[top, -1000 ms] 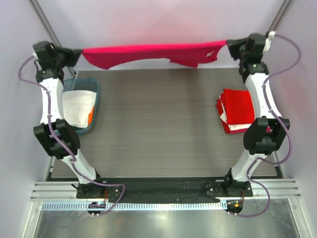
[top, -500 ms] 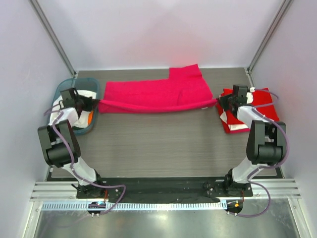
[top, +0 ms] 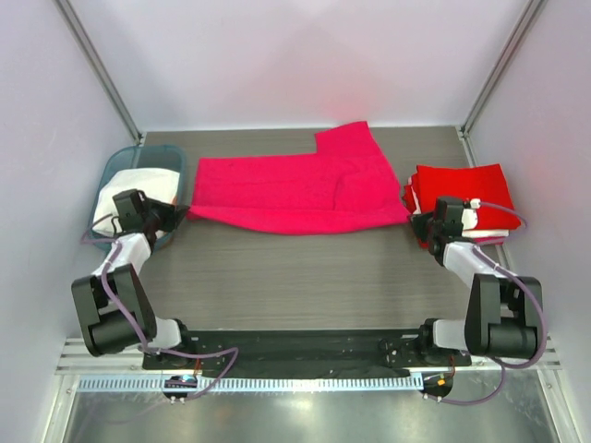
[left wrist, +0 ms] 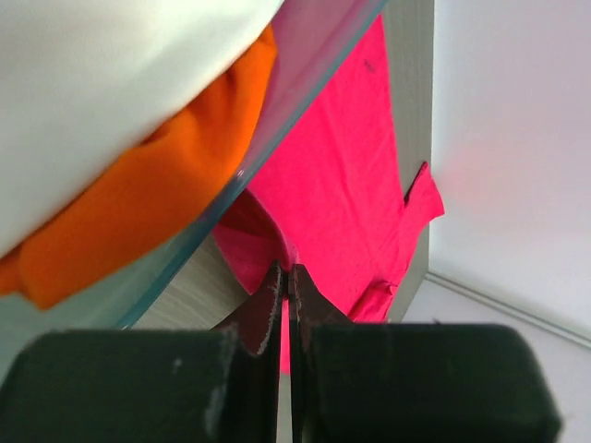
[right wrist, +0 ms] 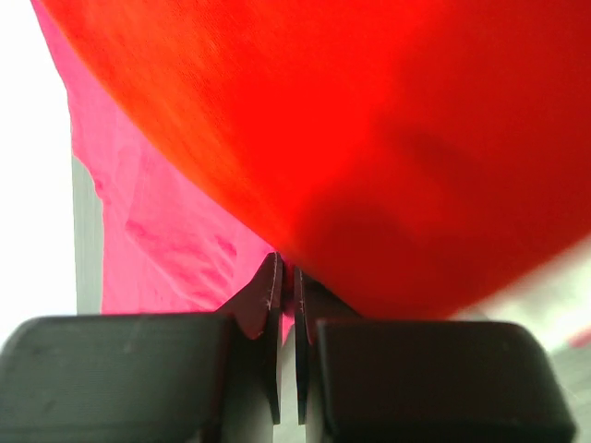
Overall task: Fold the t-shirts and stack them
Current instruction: Flatten the tshirt out
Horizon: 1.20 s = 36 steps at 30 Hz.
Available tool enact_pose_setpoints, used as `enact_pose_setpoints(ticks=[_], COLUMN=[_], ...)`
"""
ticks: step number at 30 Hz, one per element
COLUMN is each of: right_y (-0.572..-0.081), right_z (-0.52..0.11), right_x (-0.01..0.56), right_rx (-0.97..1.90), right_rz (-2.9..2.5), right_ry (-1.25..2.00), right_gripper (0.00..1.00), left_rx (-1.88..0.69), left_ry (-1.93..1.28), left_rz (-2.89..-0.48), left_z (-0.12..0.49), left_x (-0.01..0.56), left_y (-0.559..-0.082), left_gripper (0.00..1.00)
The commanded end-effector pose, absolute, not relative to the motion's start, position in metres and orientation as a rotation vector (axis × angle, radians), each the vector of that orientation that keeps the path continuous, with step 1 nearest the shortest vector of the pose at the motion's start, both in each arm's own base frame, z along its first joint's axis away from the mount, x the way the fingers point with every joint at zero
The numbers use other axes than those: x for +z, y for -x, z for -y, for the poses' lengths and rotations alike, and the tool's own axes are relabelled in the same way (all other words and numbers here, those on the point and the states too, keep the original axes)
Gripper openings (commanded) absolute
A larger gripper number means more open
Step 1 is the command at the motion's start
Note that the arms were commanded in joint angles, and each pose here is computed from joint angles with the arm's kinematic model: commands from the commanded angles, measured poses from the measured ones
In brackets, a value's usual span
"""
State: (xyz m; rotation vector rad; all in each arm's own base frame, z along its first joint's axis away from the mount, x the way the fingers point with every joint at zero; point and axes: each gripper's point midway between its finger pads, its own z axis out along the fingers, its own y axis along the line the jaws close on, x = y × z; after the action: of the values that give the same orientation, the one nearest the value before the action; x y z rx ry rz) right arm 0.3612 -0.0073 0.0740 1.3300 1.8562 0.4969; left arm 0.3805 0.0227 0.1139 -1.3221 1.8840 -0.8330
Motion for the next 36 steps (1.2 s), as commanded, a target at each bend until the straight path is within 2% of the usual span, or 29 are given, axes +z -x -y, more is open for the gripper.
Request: enact_pose_setpoints(ticks=[1, 13, 18, 26, 33, 34, 35, 36], right_y=[-0.351, -0.290, -0.261, -0.242, -0.230, -0.229, -0.228, -0.227], right_z=[0.015, 0.018, 0.032, 0.039, 0.038, 0.038, 0.038, 0.038], right_x=[0.081, 0.053, 0.044, 0.054, 0.045, 0.045, 0.044, 0.046], right_rx=[0.469, 0.385, 0.255, 0.166, 0.144, 0.145, 0.145, 0.145], right_rz=[-1.805, -1.823, -1.815, -1.851, -1.873, -1.868, -1.871, -1.870], right_ry=[-1.295, -1.319, -1.392, -1.374, -1.424, -1.426, -1.431, -1.430], right_gripper=[0.01, 0.02, 0.08, 0.10, 0.13, 0.24, 0.39, 0.49], left_rx=[-0.784, -0.688, -0.596, -0.417, -0.324, -0.319, -0.314, -0.331], left_ry=[1.316, 1.417, 1.389, 1.312, 1.429, 1.445, 1.460, 1.458], left_rz=[-1.913, -1.988, -2.034, -2.066, -2.067, -2.073, -2.090, -2.103], left_z=[-0.023, -0.032, -0.037, -0.050, -0.057, -0.057, -0.057, -0.054], left_x=[0.107, 0.061, 0.048, 0.054, 0.042, 0.040, 0.036, 0.036], left_y=[-0.358, -0.290, -0.276, -0.256, -0.241, -0.240, -0.238, -0.238], left_gripper=[0.00, 0.00, 0.00, 0.00, 0.00, 0.00, 0.02, 0.06])
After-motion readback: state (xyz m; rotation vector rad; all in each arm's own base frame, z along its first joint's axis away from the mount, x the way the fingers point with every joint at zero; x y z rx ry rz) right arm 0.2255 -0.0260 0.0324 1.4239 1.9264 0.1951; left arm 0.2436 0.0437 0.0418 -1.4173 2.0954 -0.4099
